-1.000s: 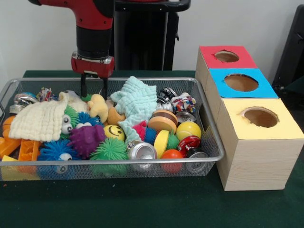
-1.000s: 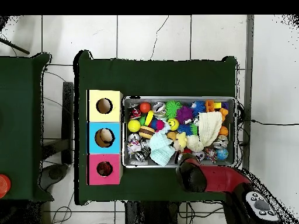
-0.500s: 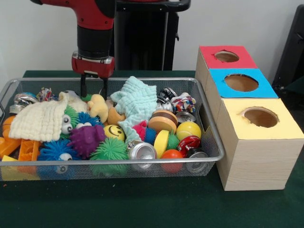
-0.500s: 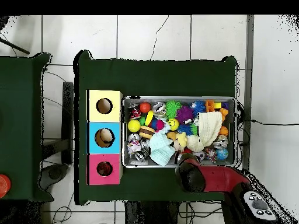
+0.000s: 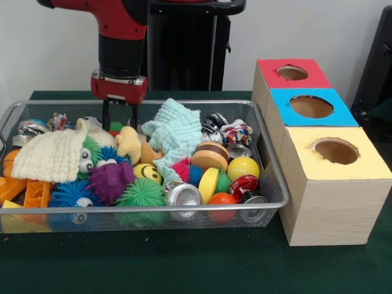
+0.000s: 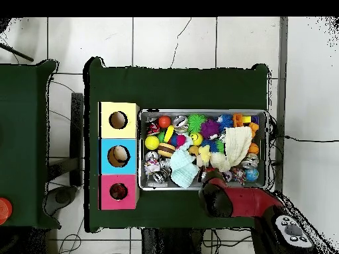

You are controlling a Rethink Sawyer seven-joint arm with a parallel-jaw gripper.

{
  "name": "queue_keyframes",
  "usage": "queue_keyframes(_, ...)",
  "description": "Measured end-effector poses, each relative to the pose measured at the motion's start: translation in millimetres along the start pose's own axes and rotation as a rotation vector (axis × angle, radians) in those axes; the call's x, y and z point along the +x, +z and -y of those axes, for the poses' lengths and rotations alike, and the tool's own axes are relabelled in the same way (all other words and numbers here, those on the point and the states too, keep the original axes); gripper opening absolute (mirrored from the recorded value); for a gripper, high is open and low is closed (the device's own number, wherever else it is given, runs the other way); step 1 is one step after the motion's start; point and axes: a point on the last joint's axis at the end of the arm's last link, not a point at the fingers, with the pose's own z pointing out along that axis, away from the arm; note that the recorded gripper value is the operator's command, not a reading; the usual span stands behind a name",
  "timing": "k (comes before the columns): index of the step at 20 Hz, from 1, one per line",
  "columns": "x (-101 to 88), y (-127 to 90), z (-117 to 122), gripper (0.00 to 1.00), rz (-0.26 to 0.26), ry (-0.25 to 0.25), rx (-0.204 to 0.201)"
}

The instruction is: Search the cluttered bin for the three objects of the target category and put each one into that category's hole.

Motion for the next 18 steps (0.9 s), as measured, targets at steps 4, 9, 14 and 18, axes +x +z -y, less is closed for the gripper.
queue_keyframes(4,-1.3,2,3,1.00,0.038,-0.005,-0.009)
queue_keyframes(9,-2.2,5,9,1.00,0.079,0.001,-0.022)
queue_keyframes(14,-2.2,6,12,1.00,0.103,0.000,-0.029)
queue_keyframes(18,-2.8,7,11,1.00,0.113,0.000,-0.032)
